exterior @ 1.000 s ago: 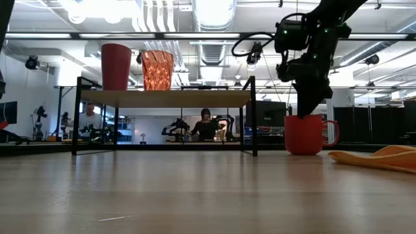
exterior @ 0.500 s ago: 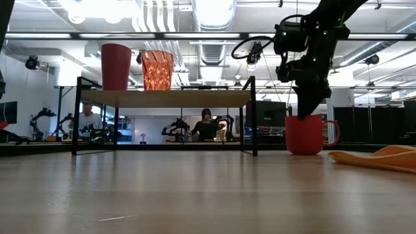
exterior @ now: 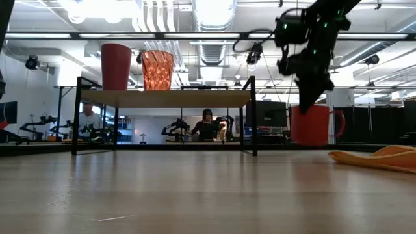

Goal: Stack small to large cups/mugs on shelf
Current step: Put the red mug on the shelf

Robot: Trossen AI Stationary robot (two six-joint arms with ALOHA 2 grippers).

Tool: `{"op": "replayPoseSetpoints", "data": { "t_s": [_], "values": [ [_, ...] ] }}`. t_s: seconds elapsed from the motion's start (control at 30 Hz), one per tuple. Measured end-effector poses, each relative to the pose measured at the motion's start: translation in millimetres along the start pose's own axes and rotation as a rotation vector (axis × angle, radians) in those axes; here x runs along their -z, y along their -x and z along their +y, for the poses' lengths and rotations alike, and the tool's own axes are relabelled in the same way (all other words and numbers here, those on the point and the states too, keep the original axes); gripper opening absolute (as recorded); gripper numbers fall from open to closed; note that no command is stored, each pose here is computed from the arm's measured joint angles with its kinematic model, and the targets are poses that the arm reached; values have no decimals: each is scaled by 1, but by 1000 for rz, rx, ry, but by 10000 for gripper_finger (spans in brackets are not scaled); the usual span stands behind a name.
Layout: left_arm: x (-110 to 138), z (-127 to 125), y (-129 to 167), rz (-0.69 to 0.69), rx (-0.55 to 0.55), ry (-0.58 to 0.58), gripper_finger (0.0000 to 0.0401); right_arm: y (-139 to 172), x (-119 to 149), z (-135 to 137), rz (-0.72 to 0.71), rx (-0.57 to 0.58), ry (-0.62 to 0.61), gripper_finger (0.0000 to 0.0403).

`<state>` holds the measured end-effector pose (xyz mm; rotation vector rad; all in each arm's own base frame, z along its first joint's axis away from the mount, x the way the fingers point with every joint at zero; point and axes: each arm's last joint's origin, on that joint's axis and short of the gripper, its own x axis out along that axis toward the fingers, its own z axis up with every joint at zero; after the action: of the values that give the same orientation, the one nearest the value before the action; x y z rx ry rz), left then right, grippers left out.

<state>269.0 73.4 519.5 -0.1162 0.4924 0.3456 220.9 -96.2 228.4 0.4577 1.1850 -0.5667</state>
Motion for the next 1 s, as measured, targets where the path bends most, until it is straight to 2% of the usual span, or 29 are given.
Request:
{"op": "replayPoseSetpoints", "data": {
  "t_s": [0.13, 0.33, 0.5, 0.57, 0.77, 0.83, 1.0],
  "values": [
    [0, 0, 0, 2, 0, 0, 83, 37, -5, -2, -71, 46, -3, 10],
    [4, 0, -7, 30, -2, -2, 83, 105, -23, -5, -345, 121, 0, 9],
    [6, 0, -11, 45, -3, -3, 83, 144, -38, -3, -524, 96, 49, 9],
    [6, 0, -12, 45, -3, -3, 83, 155, -44, 0, -571, 51, 78, 9],
    [5, 0, -10, 38, -15, -3, 83, 166, -66, 11, -697, -136, 144, 9],
    [4, 1, -6, 26, -41, -3, 82, 163, -73, 14, -701, -185, 170, 9],
    [5, 4, 2, 21, -123, -4, 81, 144, -93, 28, -636, -203, 267, 9]
  ]
}}
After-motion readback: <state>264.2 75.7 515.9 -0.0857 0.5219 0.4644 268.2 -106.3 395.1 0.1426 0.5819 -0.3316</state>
